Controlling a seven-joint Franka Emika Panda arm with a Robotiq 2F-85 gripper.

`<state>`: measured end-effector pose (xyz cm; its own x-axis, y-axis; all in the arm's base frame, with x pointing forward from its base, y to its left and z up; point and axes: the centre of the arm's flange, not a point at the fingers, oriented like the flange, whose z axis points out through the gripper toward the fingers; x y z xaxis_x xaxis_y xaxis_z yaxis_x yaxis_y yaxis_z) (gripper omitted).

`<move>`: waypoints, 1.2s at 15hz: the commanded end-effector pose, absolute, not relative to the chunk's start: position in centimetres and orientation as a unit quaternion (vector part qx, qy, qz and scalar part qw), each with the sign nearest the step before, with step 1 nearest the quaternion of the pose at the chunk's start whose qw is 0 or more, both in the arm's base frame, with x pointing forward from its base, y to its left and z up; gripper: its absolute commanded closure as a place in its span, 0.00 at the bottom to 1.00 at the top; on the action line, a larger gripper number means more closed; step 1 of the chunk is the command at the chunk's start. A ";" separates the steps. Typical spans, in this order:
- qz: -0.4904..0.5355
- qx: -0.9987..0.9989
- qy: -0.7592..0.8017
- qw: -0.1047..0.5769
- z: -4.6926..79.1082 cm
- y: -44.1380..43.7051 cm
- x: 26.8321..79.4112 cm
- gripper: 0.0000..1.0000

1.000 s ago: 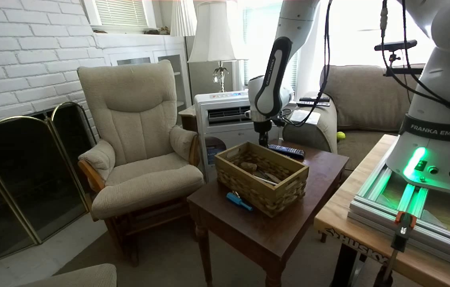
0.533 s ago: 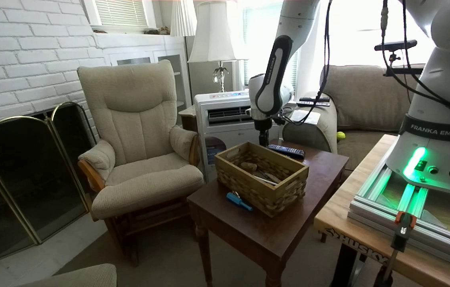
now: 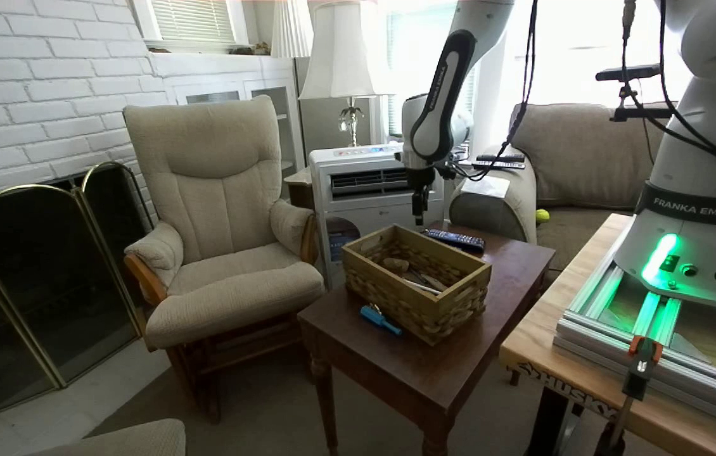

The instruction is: Remove the black pen from the wooden box, put it on the table, remove the wooden chip from the wooden box and put it on the table

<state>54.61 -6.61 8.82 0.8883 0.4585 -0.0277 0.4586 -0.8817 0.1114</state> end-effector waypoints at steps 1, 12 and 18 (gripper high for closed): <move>-0.005 0.980 0.184 0.074 13.6 -6.0 52.6 0.00; -0.078 0.989 0.020 0.120 24.2 -0.6 47.4 0.00; -0.060 0.995 0.058 0.058 26.7 2.2 45.5 0.00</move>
